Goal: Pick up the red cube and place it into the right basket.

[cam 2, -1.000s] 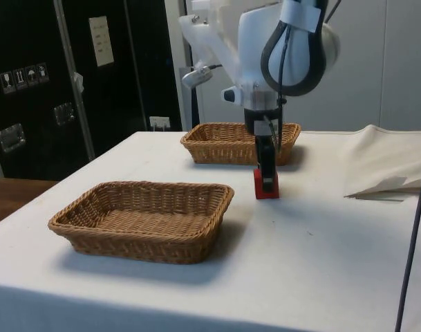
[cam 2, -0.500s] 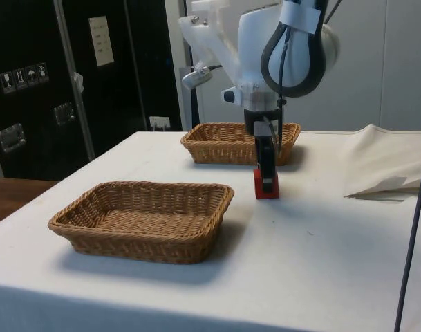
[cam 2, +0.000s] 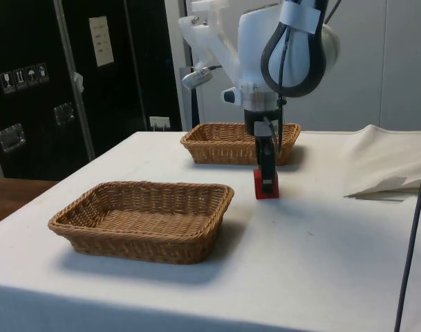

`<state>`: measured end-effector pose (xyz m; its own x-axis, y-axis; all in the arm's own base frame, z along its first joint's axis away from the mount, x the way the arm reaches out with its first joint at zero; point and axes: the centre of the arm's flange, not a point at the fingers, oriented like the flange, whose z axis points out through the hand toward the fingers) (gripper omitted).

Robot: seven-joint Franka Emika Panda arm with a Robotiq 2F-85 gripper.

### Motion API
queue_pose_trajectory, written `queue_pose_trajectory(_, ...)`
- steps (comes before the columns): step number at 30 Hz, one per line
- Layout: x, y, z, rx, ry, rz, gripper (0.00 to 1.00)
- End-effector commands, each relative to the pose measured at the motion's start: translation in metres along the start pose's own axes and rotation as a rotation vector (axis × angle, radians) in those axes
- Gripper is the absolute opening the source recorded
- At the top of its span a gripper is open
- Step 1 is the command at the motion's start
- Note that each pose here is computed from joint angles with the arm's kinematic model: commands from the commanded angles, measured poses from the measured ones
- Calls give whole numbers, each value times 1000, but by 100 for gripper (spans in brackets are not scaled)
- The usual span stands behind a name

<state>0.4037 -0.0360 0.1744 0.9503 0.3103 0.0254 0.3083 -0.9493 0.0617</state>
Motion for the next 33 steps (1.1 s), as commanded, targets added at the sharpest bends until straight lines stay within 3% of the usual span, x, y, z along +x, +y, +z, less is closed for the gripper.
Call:
queue_pose_trajectory(1,0,-1,-1,3,3,0,34)
queue_pose_trajectory(2,0,-1,-1,3,3,1,13)
queue_pose_trajectory(3,0,-1,-1,3,3,1,3)
queue_pose_trajectory(4,0,-1,-1,3,3,1,1)
queue_pose_trajectory(18,1,0,-8,8,12,4,2)
queue_pose_trajectory(27,-4,0,-31,35,38,5,2)
queue_pose_trajectory(28,-4,5,-32,25,31,3,2)
queue_pose_trajectory(33,-2,6,-47,36,44,-1,2)
